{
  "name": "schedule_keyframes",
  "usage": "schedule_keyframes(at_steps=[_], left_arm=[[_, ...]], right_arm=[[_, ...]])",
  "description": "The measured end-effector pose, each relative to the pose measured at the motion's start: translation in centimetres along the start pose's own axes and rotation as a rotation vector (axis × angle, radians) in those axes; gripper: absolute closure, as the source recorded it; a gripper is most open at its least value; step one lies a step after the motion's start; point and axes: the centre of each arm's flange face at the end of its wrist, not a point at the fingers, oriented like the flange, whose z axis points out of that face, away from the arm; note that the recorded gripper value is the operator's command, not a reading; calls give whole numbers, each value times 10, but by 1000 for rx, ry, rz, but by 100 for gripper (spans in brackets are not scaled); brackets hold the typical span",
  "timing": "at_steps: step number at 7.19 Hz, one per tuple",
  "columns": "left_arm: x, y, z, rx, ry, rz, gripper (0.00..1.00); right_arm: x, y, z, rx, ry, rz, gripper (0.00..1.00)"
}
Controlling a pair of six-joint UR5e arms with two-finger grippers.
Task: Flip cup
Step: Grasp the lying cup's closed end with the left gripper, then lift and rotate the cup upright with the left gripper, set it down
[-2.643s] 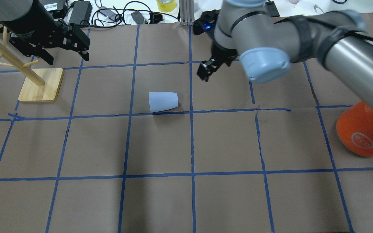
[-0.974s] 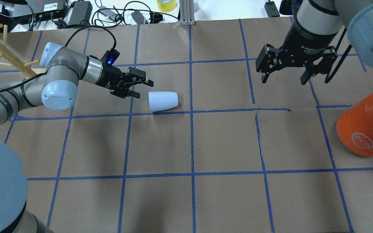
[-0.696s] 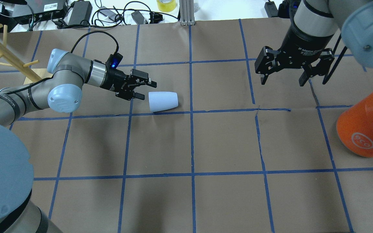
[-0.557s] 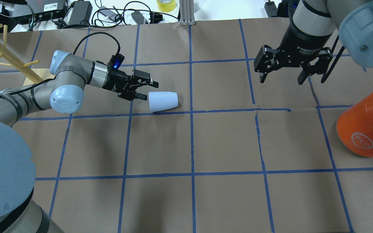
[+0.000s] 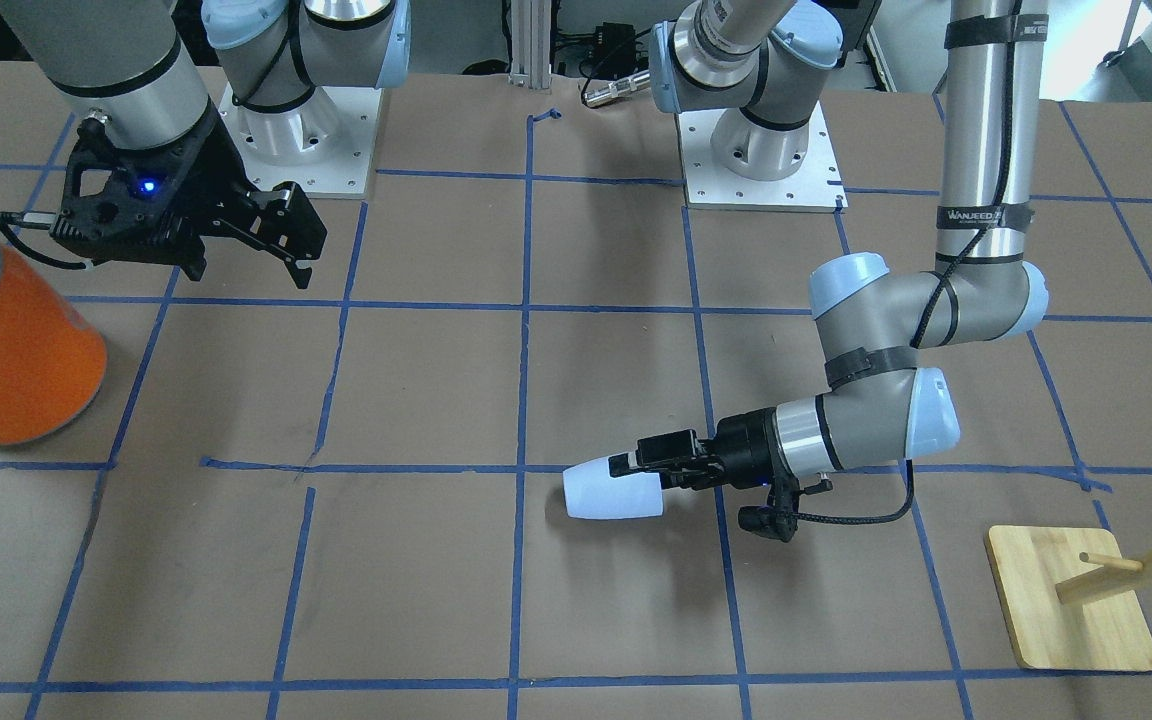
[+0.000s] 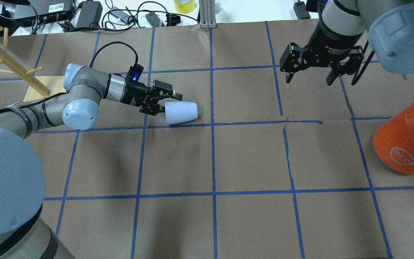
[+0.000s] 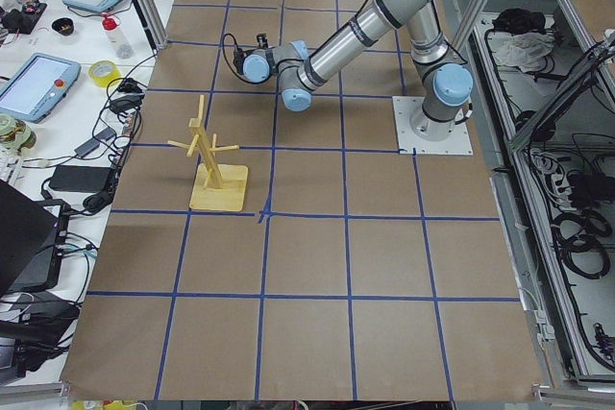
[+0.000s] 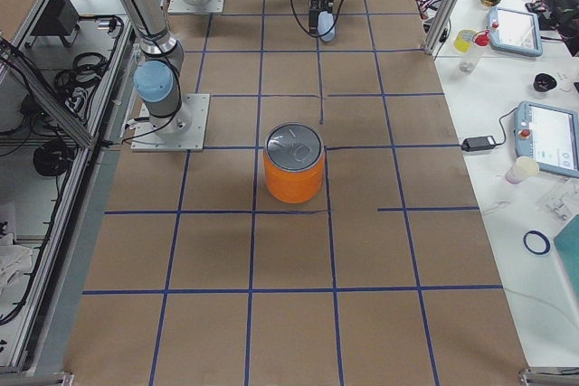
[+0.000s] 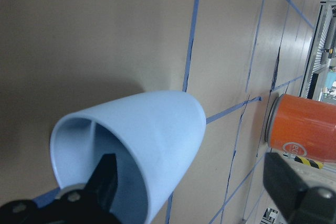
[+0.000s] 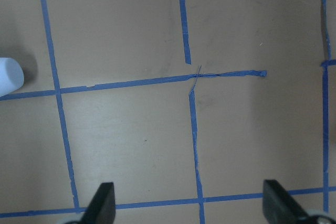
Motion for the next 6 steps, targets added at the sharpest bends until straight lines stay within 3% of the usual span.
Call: schedule_keyframes(at_steps=[2,6], left_arm=[[6,-2,0,12,46,-4,82],[28,-1,-11,43,90,8,93]], right_arm=[[0,-1,0,1,-7,6,0],[0,-1,0,1,-9,10,0]])
